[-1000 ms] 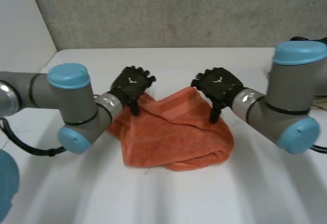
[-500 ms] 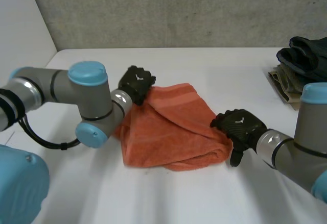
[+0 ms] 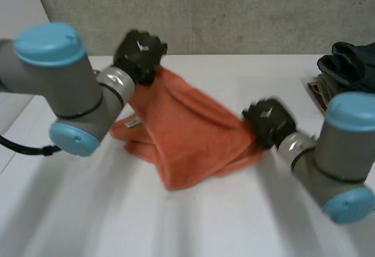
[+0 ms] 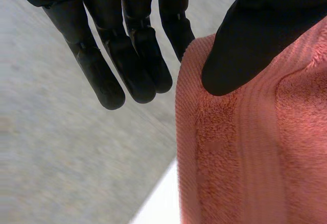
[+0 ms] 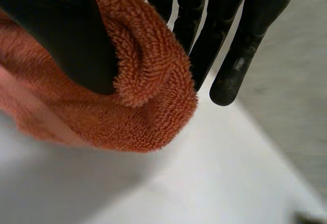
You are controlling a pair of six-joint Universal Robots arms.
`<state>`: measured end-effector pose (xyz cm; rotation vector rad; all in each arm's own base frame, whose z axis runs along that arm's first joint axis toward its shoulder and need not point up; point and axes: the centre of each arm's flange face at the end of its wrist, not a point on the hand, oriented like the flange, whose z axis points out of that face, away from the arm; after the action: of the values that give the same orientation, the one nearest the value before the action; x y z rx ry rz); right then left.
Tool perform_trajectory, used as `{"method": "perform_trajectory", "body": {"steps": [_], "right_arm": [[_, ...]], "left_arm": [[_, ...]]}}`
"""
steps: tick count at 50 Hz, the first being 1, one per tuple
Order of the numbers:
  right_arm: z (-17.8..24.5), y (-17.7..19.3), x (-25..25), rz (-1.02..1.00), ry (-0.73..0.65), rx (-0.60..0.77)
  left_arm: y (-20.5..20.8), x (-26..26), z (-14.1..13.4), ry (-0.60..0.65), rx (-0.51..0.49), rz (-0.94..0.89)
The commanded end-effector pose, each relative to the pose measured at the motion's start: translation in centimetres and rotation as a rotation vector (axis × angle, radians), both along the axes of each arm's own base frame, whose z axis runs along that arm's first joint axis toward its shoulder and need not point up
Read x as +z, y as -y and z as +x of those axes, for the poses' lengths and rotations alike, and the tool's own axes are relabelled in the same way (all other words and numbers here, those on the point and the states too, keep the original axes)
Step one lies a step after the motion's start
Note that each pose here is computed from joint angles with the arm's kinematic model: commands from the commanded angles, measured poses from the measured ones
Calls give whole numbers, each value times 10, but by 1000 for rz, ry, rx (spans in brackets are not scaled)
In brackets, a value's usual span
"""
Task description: Fold the laundry.
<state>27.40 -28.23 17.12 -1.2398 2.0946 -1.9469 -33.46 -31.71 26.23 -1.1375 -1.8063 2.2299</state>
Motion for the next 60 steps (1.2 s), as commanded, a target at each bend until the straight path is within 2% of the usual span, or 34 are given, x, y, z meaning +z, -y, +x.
{"method": "perform_trajectory", "body": {"steps": [1,5,8,12,17,25,28,30,33,36,41,46,52,60], "right_arm": [[-27,43,95,-314,26,-117],[-21,46,131,-426,53,-105],[-1,28,160,-502,104,-11],[21,8,174,-547,162,135],[37,1,171,-530,225,235],[81,31,102,-366,301,344],[90,51,63,-278,288,322],[89,63,43,-225,271,239],[78,67,57,-223,272,87],[70,60,74,-220,283,18],[37,42,100,-111,342,25],[-2,40,108,20,348,16],[-17,39,49,327,234,-25],[-20,37,-5,433,141,-19]], "left_arm": [[-12,77,16,-176,35,-143],[-23,109,27,-271,72,-195],[-34,120,35,-305,92,-194],[-51,120,45,-303,101,-179],[-68,105,61,-274,121,-133],[-83,80,79,-238,164,-64],[-81,79,87,-244,200,-61],[-79,79,90,-249,218,-57],[-78,80,91,-253,225,-54],[-78,83,92,-254,228,-52],[-79,89,93,-261,228,-61],[-82,91,95,-265,227,-66],[-86,88,95,-261,225,-59],[-86,92,95,-266,224,-70]]}}
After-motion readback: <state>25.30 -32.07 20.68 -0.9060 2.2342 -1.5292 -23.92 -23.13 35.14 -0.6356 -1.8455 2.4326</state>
